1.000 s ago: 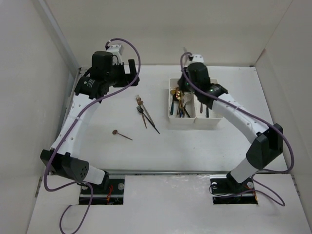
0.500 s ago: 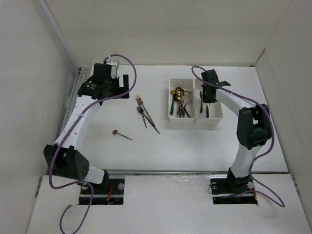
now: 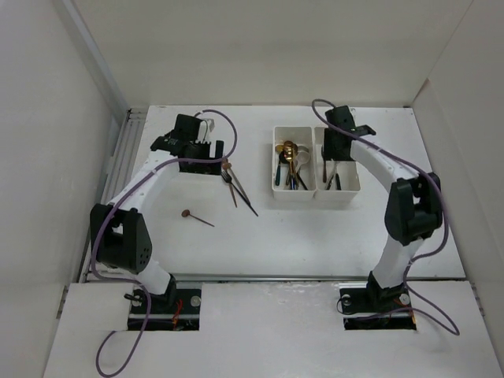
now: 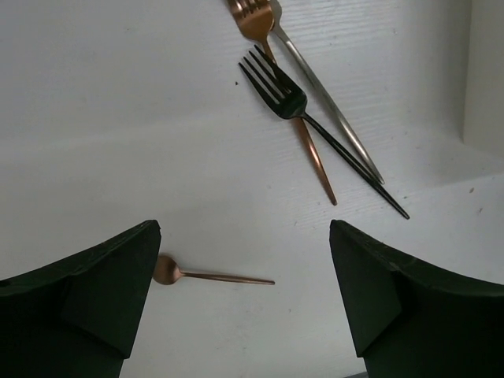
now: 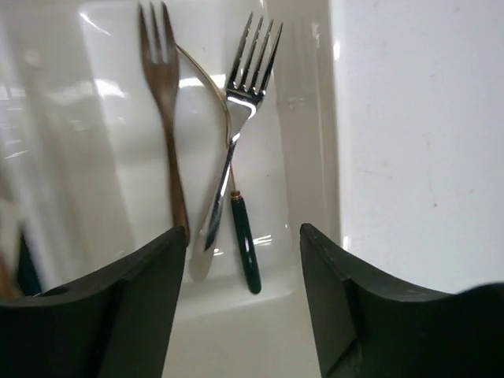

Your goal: Sort the eating utensils into containers

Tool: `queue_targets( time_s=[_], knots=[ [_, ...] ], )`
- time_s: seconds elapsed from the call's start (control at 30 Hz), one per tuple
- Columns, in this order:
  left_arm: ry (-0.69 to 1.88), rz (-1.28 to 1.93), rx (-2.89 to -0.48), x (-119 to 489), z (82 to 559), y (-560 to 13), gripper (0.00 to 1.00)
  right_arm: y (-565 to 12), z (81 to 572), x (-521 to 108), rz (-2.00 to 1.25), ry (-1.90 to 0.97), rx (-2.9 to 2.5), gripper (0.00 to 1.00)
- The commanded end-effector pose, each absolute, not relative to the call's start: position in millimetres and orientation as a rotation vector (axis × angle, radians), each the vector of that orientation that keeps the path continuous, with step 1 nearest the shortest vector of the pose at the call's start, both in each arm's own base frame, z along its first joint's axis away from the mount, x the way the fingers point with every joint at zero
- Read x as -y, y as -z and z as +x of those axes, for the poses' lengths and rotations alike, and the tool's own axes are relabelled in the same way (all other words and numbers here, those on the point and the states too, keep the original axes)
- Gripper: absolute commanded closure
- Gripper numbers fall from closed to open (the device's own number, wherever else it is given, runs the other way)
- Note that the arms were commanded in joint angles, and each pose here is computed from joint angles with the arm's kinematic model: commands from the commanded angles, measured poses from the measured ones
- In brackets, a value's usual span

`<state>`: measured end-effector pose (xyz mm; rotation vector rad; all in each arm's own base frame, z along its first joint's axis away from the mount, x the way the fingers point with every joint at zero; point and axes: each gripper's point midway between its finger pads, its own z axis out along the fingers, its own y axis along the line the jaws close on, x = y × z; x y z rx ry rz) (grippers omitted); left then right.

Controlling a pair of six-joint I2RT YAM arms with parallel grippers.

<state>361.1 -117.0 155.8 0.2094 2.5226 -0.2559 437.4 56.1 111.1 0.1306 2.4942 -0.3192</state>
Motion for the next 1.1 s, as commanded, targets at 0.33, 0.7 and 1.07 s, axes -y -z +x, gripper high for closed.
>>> queue_targets(
  time_s=[0.33,0.7,1.07],
  knots=[
    [-0.112,-0.573,-2.387,-68,355,-166,0.11,-188,313,-404,-0.666,-0.442,-2.182,0.22],
    [-0.08,-0.936,-2.281,-153,323,-167,0.11,-104,268,-559,-1.022,-0.486,-2.151,0.17],
    [-0.021,-0.91,-2.277,-147,330,-172,0.11,-29,274,-551,-1.001,-0.357,-2.251,0.2]
  ],
)
